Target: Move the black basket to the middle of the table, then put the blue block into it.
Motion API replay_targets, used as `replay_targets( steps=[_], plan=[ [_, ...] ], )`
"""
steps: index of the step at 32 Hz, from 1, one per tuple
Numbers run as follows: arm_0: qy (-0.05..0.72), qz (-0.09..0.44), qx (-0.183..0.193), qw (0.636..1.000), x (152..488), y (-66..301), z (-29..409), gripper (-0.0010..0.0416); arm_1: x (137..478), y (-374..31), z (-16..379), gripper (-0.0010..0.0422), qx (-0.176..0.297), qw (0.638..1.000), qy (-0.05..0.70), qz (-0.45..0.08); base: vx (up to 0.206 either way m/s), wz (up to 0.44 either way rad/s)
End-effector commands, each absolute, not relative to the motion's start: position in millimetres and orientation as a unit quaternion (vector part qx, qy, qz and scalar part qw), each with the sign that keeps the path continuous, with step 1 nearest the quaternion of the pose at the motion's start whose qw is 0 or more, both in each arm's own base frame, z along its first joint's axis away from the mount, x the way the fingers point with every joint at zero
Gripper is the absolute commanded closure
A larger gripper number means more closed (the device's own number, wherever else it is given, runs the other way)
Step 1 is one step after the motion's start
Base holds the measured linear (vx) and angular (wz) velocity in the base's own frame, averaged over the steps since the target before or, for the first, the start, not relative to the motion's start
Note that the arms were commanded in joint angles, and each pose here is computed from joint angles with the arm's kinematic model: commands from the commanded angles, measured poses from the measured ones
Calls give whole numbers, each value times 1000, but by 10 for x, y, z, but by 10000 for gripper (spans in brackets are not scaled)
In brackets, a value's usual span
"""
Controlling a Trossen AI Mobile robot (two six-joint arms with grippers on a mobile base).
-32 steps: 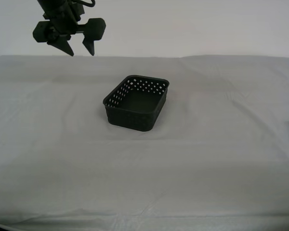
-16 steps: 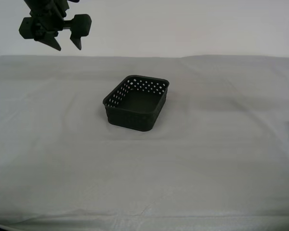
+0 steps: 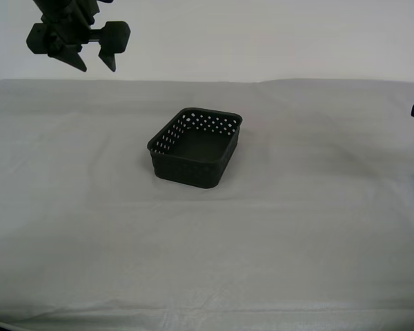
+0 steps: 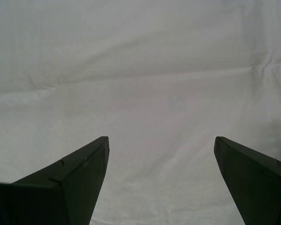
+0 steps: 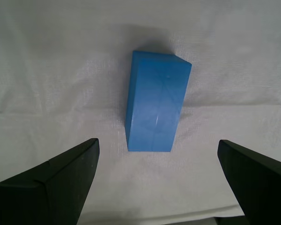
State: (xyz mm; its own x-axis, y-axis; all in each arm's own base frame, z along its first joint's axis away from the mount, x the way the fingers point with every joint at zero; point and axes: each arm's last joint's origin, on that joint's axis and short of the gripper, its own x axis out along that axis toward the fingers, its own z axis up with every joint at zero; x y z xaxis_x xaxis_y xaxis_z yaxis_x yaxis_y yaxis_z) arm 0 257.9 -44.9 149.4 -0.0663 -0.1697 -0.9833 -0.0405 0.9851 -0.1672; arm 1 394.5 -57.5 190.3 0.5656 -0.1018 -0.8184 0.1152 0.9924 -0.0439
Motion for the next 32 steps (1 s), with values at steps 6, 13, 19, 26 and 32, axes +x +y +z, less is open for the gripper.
replay_targets(
  steps=[6, 13, 19, 26, 32],
  plan=[
    [735, -44, -74, 672, 2629, -490, 1052, 107, 3945, -568, 1905, 106, 10, 885, 462, -63, 0, 0],
    [777, -31, -70, 625, 2631, -490, 640, 106, 3928, -565, 1893, 105, 11, 880, 471, -63, 0, 0],
    [772, -36, -67, 631, 2641, -491, 668, 301, 3927, -567, 1892, 105, 11, 879, 472, -63, 0, 0],
    [762, -44, -64, 643, 2632, -488, 820, 404, 3928, -570, 1893, 105, 11, 880, 471, -63, 0, 0],
    [688, -1, -8, 726, 2764, -430, 1330, 407, 3933, -571, 1897, 106, 11, 881, 468, -63, 0, 0]
  ],
)
